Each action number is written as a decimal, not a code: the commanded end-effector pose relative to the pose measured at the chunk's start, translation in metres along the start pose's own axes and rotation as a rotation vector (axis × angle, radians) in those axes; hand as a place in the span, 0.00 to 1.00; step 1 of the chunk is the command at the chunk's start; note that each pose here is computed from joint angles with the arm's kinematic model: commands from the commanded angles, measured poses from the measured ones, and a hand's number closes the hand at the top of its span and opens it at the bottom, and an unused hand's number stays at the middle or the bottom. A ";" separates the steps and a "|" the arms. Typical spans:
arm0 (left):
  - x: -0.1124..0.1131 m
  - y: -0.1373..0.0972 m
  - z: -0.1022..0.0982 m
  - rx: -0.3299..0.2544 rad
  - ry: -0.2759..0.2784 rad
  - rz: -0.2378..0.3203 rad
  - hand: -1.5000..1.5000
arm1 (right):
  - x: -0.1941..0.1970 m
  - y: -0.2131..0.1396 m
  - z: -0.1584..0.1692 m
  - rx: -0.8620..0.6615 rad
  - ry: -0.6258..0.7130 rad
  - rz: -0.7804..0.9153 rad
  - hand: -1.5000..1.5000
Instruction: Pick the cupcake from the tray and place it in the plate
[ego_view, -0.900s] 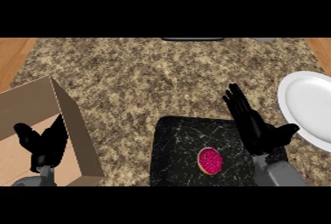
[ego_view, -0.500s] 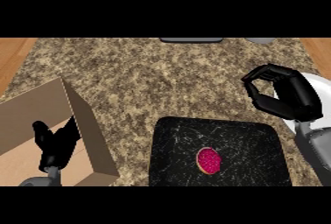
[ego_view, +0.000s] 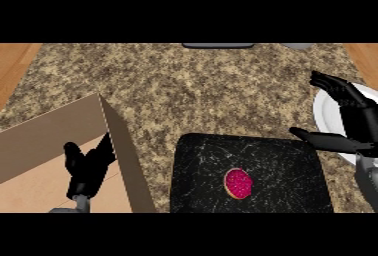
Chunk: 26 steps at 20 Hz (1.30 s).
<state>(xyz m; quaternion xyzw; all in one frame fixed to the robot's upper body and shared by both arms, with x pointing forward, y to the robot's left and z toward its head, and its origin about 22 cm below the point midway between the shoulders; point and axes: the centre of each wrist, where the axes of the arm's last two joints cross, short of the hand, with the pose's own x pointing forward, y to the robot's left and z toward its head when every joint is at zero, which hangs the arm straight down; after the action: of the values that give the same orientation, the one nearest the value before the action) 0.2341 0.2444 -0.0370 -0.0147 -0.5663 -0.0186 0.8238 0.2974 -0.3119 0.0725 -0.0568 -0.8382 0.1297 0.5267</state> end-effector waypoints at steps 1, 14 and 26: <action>0.002 -0.008 0.018 0.037 0.011 0.008 0.50 | 0.024 -0.008 0.017 0.077 -0.008 0.064 0.00; -0.001 -0.007 -0.002 0.038 0.022 0.014 0.50 | 0.095 0.016 -0.002 0.578 0.211 0.507 0.00; 0.001 0.000 0.005 0.056 0.020 0.007 0.50 | 0.106 0.098 0.039 0.606 0.293 0.633 0.00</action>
<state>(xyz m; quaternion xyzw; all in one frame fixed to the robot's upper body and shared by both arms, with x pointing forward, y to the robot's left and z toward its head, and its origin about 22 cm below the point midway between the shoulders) 0.2332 0.2422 -0.0331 -0.0021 -0.5527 -0.0082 0.8333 0.2376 -0.2185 0.1243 -0.1544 -0.6333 0.5077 0.5633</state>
